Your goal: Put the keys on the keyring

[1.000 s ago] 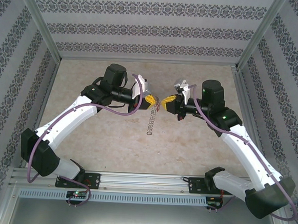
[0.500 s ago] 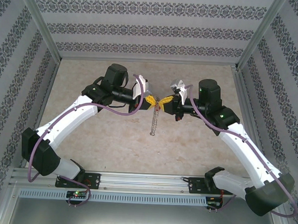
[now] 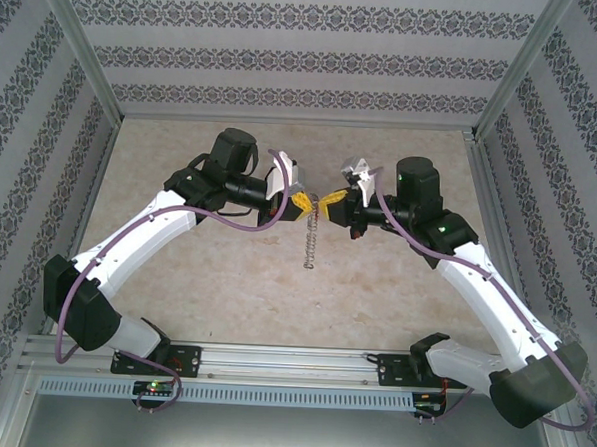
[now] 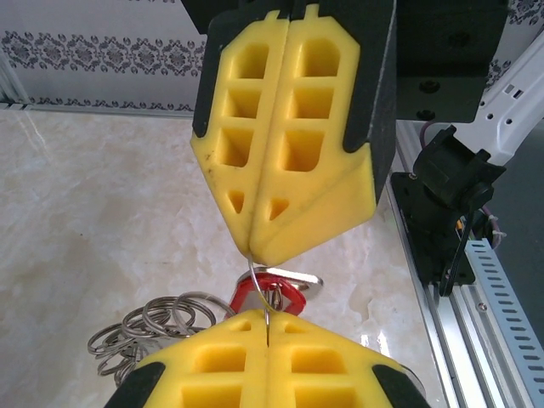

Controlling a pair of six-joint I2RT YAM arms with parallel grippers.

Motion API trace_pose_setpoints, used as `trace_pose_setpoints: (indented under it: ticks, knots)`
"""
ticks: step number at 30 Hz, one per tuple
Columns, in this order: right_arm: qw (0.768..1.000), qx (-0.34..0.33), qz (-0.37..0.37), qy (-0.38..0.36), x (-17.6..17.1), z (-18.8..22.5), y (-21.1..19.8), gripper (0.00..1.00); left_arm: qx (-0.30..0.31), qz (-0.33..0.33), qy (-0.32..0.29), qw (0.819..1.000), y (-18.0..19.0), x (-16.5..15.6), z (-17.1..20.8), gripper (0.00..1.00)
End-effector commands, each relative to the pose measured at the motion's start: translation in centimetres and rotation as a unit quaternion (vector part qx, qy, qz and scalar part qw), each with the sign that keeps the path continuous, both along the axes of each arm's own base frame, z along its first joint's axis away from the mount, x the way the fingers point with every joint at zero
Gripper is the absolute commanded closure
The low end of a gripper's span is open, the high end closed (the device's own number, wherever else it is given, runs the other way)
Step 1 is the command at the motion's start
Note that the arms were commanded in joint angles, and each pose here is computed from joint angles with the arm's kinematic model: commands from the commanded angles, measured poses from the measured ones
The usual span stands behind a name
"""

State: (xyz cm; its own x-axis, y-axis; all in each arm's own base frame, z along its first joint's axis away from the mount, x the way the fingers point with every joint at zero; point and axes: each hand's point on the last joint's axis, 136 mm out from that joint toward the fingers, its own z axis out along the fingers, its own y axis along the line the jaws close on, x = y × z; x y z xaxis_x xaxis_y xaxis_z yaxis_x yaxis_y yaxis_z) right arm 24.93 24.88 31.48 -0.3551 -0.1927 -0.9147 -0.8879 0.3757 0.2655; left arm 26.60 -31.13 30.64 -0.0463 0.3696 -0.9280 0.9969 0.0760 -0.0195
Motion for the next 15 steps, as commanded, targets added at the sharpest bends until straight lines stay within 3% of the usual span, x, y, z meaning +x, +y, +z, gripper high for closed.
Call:
trace_pose_setpoints:
  ticks: [1,15]
  knots:
    - [1.000,-0.005,-0.018,-0.013,0.8,-0.1,-0.6,1.00,-0.033,-0.026,-0.045,0.998,-0.6,-1.2,3.0,1.00]
    - [0.999,-0.007,-0.045,0.002,0.5,-1.5,-1.7,1.00,-0.043,-0.010,-0.059,0.997,-0.4,-1.0,3.8,1.00]
